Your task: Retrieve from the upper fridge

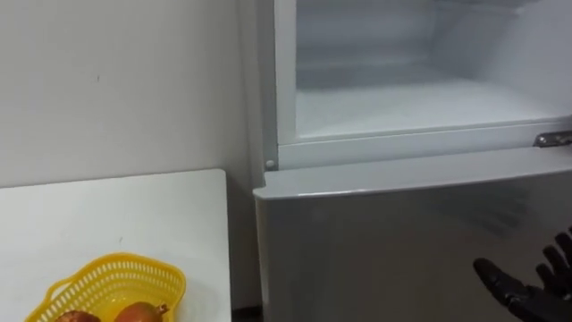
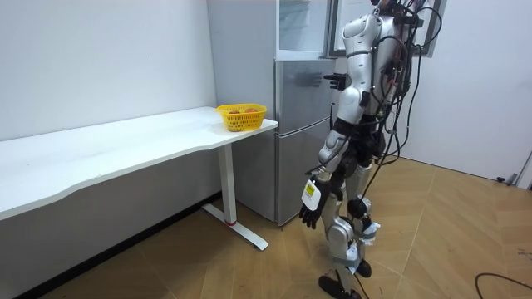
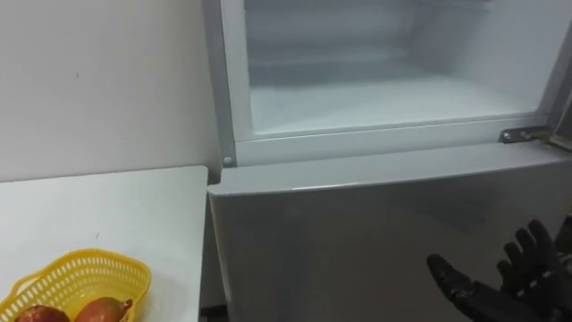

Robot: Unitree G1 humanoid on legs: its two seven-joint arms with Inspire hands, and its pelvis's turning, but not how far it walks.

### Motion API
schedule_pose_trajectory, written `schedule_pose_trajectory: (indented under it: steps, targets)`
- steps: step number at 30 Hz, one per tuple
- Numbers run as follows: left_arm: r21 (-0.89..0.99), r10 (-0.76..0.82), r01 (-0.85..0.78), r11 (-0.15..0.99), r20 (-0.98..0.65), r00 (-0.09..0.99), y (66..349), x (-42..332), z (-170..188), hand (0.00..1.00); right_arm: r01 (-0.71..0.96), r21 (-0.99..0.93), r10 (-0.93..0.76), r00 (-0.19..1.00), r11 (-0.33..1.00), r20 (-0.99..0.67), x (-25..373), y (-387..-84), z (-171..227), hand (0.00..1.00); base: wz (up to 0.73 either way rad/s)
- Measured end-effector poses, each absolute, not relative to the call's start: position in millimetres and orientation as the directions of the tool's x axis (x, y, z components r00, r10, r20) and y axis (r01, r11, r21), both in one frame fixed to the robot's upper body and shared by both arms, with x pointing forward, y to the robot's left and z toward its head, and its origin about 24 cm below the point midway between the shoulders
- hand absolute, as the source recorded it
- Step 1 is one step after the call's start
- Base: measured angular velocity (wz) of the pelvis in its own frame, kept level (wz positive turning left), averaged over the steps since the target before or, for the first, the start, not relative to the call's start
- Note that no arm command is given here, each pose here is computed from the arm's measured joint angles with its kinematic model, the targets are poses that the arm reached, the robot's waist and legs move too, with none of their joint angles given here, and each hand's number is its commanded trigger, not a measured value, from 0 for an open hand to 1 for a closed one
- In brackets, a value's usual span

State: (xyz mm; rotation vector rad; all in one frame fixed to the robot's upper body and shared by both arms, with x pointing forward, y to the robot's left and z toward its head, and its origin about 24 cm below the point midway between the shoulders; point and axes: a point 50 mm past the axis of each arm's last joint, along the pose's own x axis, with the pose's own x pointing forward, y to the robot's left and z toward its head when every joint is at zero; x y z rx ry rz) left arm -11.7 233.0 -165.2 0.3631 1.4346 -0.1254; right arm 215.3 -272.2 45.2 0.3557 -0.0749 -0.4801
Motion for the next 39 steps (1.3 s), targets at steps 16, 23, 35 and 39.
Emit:
schedule_pose_trajectory:
  steps: [16,23,35,39]
  targets:
    - [0.203,0.162,0.221,0.954,-0.968,0.189,238,-12,-160,0.00,0.610,0.701,-0.680,0.692,0.370,-0.244,195,-330,20,0.00,0.02]
    - [0.230,0.200,0.184,0.956,-0.965,0.171,247,-19,-156,0.00,0.735,0.637,-0.762,0.545,0.234,-0.349,194,-367,14,0.00,0.02]
    - [0.263,0.235,0.172,0.949,-0.957,0.169,255,-15,-152,0.00,0.709,0.704,-0.782,0.409,-0.054,-0.471,191,-402,23,0.00,0.02]
    - [0.276,0.248,0.152,0.949,-0.952,0.179,259,-13,-151,0.00,0.718,0.689,-0.780,0.374,-0.100,-0.502,191,-412,26,0.00,0.00]
